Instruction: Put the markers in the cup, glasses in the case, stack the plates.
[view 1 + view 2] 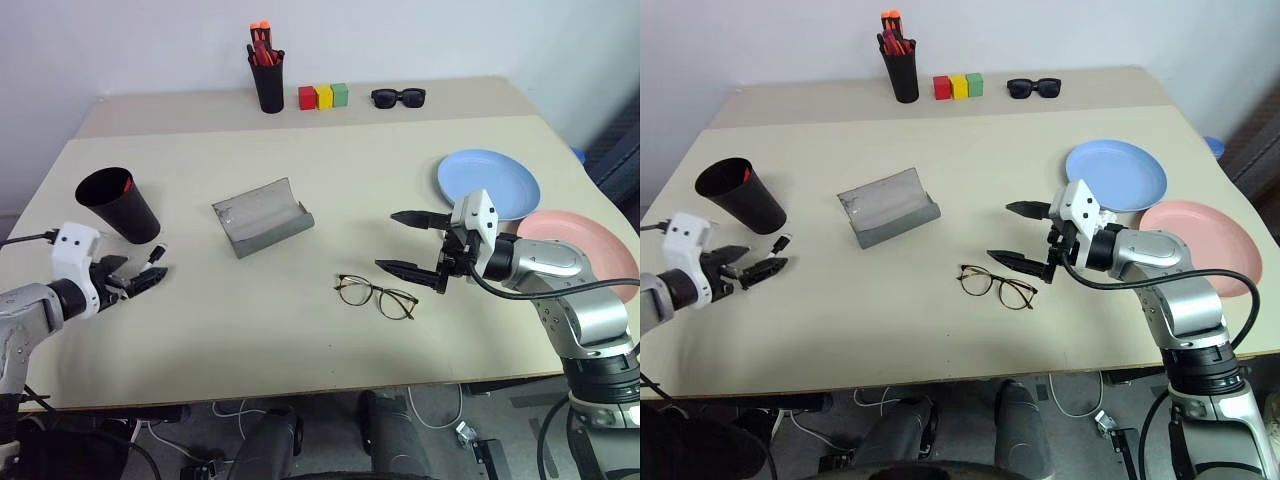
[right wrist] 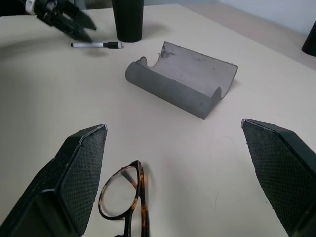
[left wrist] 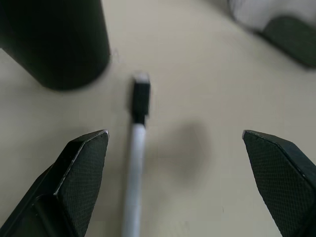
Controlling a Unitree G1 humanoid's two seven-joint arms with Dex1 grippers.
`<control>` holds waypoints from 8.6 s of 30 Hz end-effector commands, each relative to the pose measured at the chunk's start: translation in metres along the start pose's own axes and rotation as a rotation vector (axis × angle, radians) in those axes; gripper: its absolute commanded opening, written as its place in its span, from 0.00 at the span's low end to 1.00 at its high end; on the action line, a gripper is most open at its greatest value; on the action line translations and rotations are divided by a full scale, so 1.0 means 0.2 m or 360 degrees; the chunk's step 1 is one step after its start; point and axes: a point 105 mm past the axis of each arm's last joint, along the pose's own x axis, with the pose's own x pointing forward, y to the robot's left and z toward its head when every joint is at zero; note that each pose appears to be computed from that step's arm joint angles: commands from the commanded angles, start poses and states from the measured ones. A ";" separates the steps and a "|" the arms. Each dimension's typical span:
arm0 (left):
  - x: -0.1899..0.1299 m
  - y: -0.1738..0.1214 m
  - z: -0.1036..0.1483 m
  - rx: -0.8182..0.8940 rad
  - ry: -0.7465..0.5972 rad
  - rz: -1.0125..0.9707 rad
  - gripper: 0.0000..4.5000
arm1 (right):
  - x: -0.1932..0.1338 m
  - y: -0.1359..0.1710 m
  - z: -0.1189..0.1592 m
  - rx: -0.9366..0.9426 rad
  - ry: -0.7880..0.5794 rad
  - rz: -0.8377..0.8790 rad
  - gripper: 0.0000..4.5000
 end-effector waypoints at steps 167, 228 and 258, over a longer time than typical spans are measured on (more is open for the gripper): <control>-0.15 -0.65 0.37 0.0190 -0.0561 -0.1566 0.96 | 0.07 0.09 -0.23 -0.0015 0.0824 -0.0032 0.35; -0.18 -0.63 0.28 0.0028 -0.0562 -0.1361 0.96 | 0.82 0.24 0.00 -0.0201 0.0267 0.0140 0.31; 0.56 -0.50 0.66 0.0228 -0.0387 -0.0654 0.01 | 0.59 -0.07 0.23 0.0171 -0.0210 -0.0322 1.00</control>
